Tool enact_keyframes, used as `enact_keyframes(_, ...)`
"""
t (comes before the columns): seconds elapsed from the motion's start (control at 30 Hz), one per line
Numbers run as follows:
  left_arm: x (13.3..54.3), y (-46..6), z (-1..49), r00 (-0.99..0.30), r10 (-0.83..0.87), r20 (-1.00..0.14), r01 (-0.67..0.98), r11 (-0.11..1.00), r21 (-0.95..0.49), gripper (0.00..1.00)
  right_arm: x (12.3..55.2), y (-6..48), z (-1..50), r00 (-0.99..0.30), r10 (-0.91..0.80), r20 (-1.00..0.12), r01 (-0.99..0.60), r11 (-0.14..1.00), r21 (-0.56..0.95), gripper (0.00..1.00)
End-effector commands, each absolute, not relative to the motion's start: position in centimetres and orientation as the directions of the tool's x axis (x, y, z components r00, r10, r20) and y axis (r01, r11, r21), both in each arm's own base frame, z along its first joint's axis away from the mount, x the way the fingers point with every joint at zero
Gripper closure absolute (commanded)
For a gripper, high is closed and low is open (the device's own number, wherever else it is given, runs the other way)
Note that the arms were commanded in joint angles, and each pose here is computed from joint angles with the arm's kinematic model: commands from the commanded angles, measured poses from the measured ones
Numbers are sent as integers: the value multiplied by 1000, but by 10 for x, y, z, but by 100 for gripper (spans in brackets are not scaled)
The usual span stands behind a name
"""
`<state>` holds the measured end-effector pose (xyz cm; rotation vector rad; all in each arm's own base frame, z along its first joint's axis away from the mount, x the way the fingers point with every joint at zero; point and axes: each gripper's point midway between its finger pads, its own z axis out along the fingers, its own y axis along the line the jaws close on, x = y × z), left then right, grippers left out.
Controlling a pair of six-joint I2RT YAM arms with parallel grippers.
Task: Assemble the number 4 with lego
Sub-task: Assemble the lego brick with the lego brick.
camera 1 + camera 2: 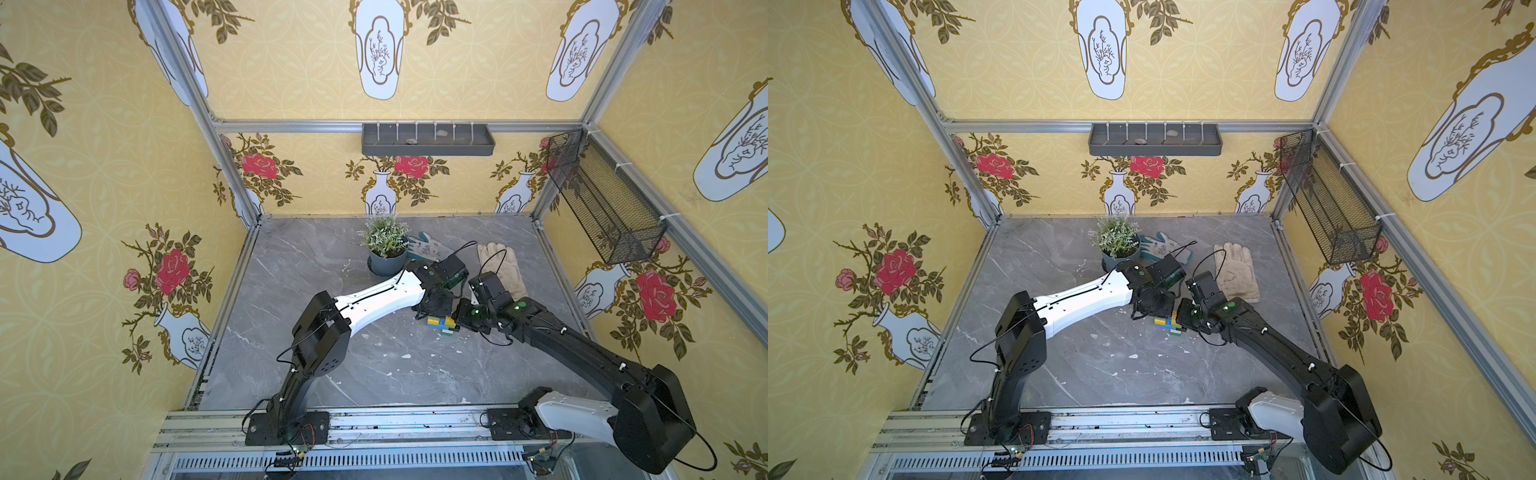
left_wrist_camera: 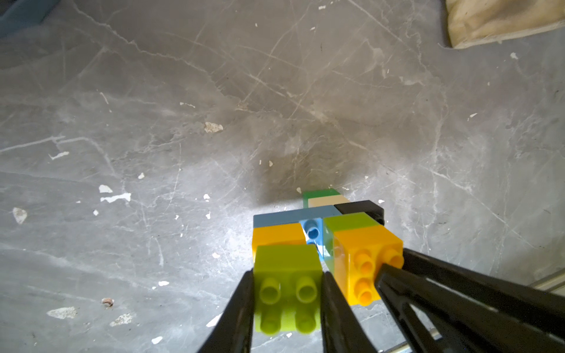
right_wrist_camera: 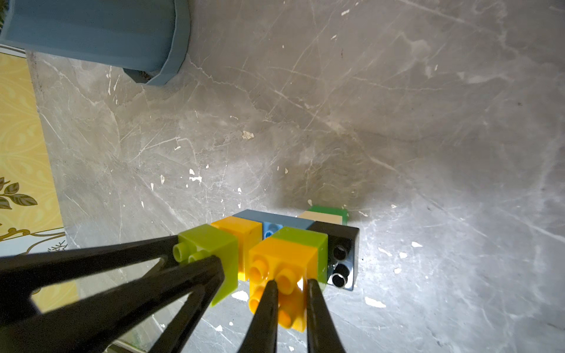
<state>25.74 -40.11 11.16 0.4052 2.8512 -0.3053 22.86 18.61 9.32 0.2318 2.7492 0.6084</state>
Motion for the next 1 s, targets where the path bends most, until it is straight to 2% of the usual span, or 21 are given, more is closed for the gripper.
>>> enact_keyframes(0.0, 256, -394, 108, -935, 251, -252, 289, 949, -126, 100, 193, 152, 63, -967, 204, -153, 159, 951, 265, 87)
enact_keyframes(0.97, 253, -397, 97, -942, 247, -227, 278, 953, -117, 100, 193, 152, 62, -968, 201, -148, 157, 952, 265, 88)
